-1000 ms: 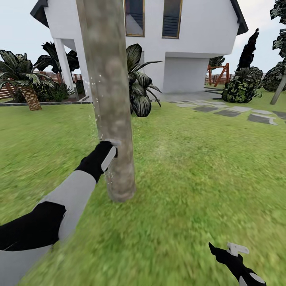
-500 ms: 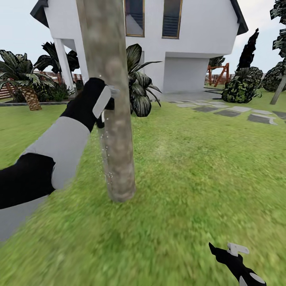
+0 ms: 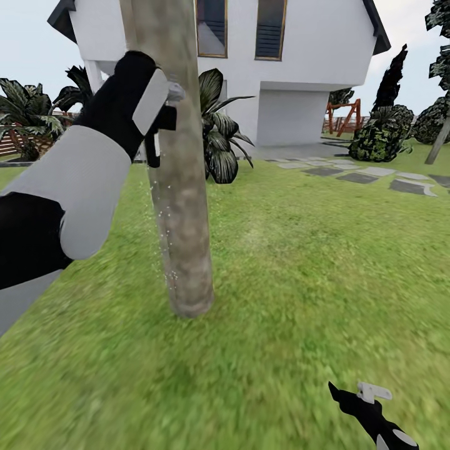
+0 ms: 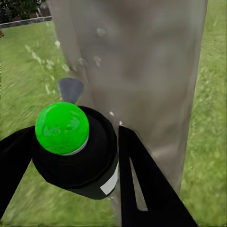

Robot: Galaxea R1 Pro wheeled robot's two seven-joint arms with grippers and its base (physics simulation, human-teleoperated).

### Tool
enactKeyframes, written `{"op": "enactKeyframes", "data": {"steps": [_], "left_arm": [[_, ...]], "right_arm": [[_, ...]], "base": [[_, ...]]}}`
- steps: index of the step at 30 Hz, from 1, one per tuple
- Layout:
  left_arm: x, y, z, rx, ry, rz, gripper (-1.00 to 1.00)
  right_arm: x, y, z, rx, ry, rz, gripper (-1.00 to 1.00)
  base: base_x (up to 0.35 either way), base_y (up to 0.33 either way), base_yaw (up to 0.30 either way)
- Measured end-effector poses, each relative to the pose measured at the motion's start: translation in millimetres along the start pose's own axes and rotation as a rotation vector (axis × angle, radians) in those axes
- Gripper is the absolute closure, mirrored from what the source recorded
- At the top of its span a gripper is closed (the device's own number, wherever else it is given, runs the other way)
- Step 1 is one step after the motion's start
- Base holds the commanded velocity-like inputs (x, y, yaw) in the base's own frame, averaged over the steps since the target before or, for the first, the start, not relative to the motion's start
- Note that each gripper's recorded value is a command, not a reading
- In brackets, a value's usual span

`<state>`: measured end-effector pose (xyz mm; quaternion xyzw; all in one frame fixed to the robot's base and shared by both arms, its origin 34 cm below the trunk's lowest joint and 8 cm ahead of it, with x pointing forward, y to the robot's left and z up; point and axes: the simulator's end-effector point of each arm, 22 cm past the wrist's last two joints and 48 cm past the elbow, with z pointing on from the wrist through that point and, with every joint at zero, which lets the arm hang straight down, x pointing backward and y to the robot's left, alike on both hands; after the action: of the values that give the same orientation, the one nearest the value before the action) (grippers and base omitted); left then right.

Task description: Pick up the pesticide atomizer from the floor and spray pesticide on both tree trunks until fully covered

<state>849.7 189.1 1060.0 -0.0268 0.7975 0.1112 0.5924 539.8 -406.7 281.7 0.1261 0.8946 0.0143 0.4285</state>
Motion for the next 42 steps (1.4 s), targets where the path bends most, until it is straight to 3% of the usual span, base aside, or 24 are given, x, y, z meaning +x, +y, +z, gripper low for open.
{"op": "enactKeyframes", "data": {"steps": [3,5,8,14,20,26,33,39,42], "left_arm": [[19.7,-1.9,11.4,-0.003,0.052,0.015,1.0],[47.3,-3.7,25.3,-0.007,0.12,0.033,1.0],[65.8,-5.9,33.9,-0.008,0.156,0.043,1.0],[179.7,-18.8,86.6,-0.025,0.262,0.039,1.0],[291.7,-37.0,112.3,-0.012,0.335,0.018,1.0],[376.4,-45.7,119.4,-0.013,0.383,0.012,1.0],[498.4,-54.8,109.6,-0.013,0.47,0.006,1.0],[586.8,-56.4,92.1,-0.026,0.49,-0.019,1.0],[604.0,-54.2,88.0,-0.034,0.48,-0.025,1.0]], "right_arm": [[0.3,-0.1,-0.1,0.0,0.0,0.0,-1.0],[0.7,0.0,0.0,0.0,0.001,0.0,-1.0],[0.7,0.1,0.0,0.0,0.002,0.0,-1.0],[0.8,0.0,0.0,0.0,0.002,-0.001,-1.0],[0.9,0.2,0.1,-0.001,0.002,-0.001,-1.0],[0.4,0.2,0.1,-0.001,0.001,-0.001,-1.0],[0.8,0.4,0.1,-0.001,0.002,-0.001,-1.0],[0.5,0.3,0.0,-0.001,0.002,-0.003,-1.0],[-0.2,-0.5,-0.1,0.0,0.0,-0.003,-1.0]], "base": [[0.0,0.0,0.0],[0.0,0.0,0.0],[0.0,0.0,0.0],[0.0,0.0,0.0],[0.0,0.0,0.0],[0.0,0.0,0.0],[0.0,0.0,0.0],[0.0,0.0,0.0],[0.0,0.0,0.0]]}}
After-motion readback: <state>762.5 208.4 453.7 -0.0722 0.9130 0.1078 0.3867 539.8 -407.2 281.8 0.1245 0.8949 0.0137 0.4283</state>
